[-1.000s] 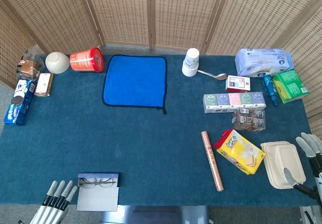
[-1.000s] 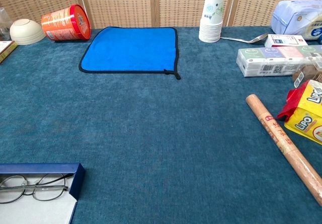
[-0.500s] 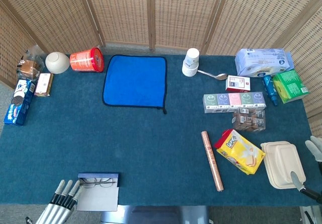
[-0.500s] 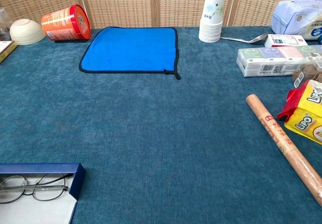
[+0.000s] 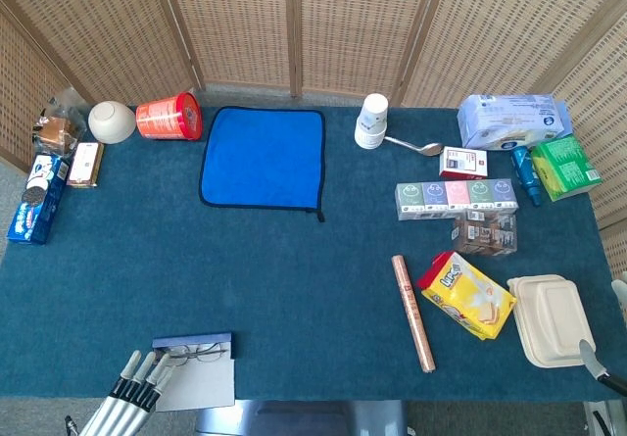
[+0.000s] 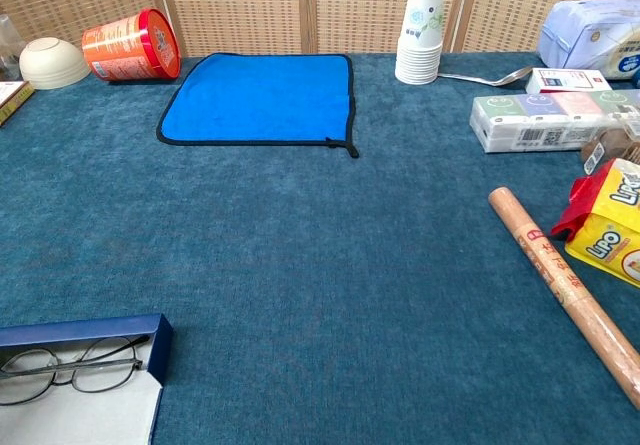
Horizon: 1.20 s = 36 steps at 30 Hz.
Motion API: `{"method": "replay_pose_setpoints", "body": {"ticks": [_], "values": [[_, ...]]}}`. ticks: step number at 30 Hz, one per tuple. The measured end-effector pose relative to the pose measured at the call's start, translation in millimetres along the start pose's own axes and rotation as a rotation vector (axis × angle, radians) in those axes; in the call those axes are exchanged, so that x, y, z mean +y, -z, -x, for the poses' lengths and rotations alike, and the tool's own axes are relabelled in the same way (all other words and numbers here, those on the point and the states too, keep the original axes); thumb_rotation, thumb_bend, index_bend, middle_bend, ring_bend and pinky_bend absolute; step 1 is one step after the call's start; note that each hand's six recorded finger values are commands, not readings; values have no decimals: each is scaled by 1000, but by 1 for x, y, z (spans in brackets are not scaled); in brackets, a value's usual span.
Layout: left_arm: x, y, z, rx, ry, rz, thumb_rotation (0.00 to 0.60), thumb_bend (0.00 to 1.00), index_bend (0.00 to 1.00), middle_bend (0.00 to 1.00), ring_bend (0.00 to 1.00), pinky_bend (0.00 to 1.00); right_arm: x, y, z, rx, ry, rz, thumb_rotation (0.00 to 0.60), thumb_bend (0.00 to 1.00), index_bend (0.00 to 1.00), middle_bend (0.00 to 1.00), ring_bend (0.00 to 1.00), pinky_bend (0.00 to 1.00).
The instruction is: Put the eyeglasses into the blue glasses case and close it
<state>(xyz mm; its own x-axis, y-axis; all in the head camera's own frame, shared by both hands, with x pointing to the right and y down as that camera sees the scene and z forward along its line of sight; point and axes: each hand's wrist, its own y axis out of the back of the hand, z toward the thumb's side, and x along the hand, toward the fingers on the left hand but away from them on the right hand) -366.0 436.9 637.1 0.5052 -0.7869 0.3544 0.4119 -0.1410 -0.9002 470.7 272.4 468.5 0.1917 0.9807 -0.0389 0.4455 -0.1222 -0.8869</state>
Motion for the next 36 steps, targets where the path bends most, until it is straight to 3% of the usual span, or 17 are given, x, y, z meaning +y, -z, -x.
{"method": "replay_pose_setpoints", "body": {"ticks": [12, 36], "values": [[7, 0, -9, 11, -52, 23, 415, 273, 0, 0, 0, 0, 4, 4, -6, -9, 10, 1, 600, 367, 0, 42, 0, 106], [15, -2, -49, 154, -83, 187, 416, 273, 0, 0, 0, 0, 15, 11, -19, -47, 32, -14, 600, 362, 0, 42, 0, 105]]}}
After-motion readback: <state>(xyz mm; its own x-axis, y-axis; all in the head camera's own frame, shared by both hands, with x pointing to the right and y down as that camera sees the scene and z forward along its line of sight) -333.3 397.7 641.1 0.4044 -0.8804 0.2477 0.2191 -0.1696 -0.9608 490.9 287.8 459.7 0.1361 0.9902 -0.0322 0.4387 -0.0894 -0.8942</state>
